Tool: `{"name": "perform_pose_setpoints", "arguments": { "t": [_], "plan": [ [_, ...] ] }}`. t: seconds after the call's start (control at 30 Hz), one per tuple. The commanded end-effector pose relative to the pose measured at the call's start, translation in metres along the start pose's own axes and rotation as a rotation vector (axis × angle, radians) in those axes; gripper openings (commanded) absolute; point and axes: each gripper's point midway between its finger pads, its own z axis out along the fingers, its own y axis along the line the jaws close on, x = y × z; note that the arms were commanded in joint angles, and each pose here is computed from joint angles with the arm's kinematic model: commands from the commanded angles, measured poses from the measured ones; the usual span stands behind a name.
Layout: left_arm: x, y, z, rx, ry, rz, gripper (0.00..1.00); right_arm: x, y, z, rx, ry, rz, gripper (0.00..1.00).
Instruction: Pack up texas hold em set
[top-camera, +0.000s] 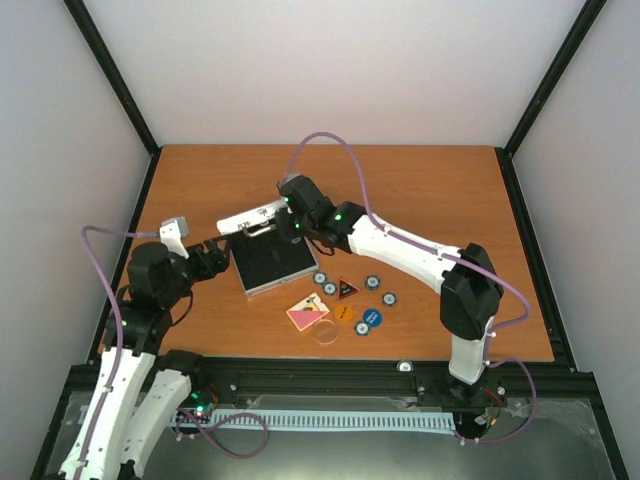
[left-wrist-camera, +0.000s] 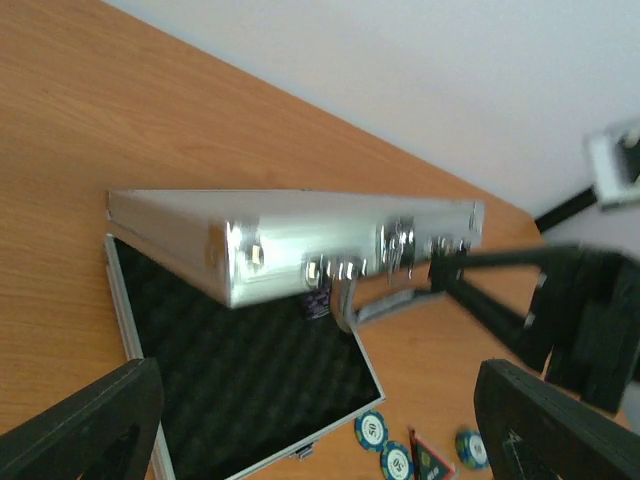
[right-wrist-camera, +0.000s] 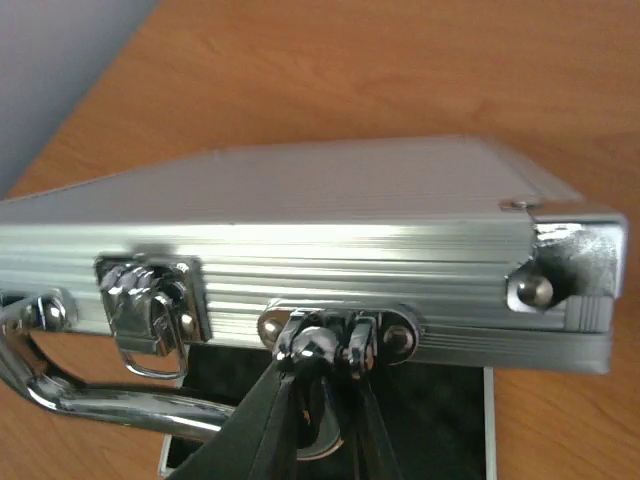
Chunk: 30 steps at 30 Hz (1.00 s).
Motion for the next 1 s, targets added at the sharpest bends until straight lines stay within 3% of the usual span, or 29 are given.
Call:
{"name": "perform_pose_setpoints", "arguments": {
  "t": [0.0, 0.67, 0.97],
  "plan": [
    [0.021, -0.008, -0.001, 0.071, 0.081, 0.050, 0.88, -0.073, 0.027, -0.032, -0.055, -0.238, -0.010, 0.03],
    [0.043, 0.011, 0.027, 0.017, 0.159, -0.029, 0.88, -0.086, 0.035, -0.015, -0.056, -0.241, -0.024, 0.03],
    [0.049, 0.019, 0.035, -0.008, 0.168, -0.058, 0.88, -0.094, 0.041, -0.006, -0.061, -0.239, -0.045, 0.08]
  ]
}}
